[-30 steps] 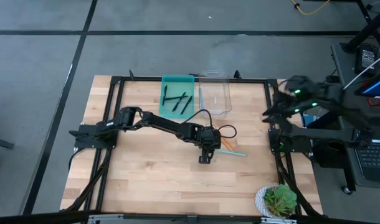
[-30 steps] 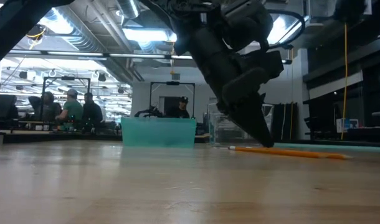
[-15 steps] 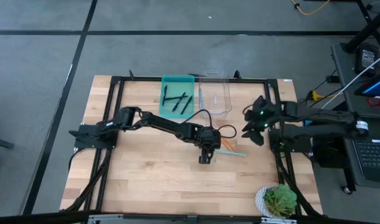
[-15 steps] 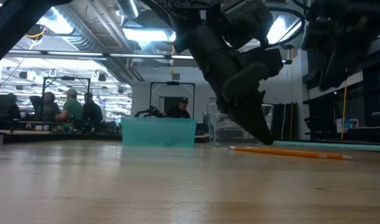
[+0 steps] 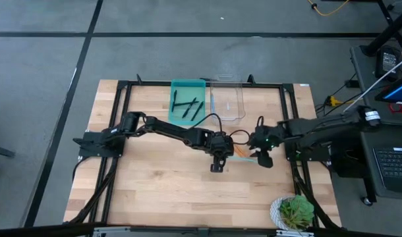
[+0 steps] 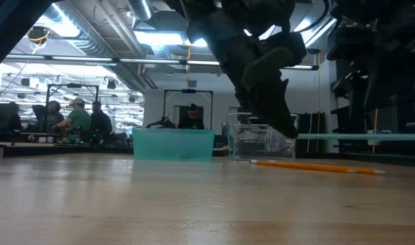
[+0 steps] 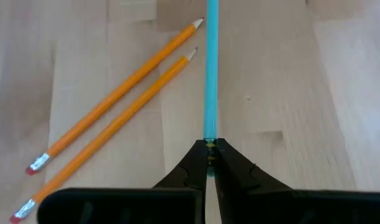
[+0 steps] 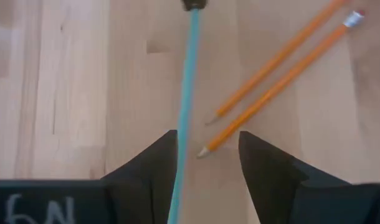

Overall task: Sort pens & pencils
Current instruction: Put the light blue pencil into the transparent bin

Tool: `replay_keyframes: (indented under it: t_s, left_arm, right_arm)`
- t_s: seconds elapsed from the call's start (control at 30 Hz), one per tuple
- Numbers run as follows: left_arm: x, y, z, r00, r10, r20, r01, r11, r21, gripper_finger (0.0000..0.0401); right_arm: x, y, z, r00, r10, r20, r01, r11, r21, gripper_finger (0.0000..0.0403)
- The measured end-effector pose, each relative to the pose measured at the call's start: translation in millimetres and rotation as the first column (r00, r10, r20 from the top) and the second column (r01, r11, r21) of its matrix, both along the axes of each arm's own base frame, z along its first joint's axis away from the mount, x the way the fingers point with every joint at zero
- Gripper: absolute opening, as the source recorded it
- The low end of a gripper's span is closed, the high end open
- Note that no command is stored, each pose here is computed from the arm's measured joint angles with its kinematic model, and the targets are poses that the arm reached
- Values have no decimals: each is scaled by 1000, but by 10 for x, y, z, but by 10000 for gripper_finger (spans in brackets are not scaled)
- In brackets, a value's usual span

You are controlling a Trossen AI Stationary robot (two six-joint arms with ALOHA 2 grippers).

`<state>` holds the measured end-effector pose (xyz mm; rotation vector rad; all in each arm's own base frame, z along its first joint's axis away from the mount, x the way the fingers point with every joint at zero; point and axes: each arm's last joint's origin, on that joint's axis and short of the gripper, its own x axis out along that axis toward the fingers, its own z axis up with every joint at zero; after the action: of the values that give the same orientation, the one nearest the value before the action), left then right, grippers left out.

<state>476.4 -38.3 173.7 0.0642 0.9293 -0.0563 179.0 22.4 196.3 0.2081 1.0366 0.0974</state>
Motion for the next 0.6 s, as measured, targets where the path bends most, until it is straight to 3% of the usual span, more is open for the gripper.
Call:
replay_keyframes:
  t_s: [0.4,0.6]
  left_arm:
    - [-8,6,3,1000,3,-5,-3,1000,30,9]
    - [-9,-2,2,1000,5,-5,-5,999,36,9]
  right_arm:
    - [176,188,-222,993,98,-60,-99,995,-16,258]
    - [230,181,-295,995,68,-75,-73,995,-69,263]
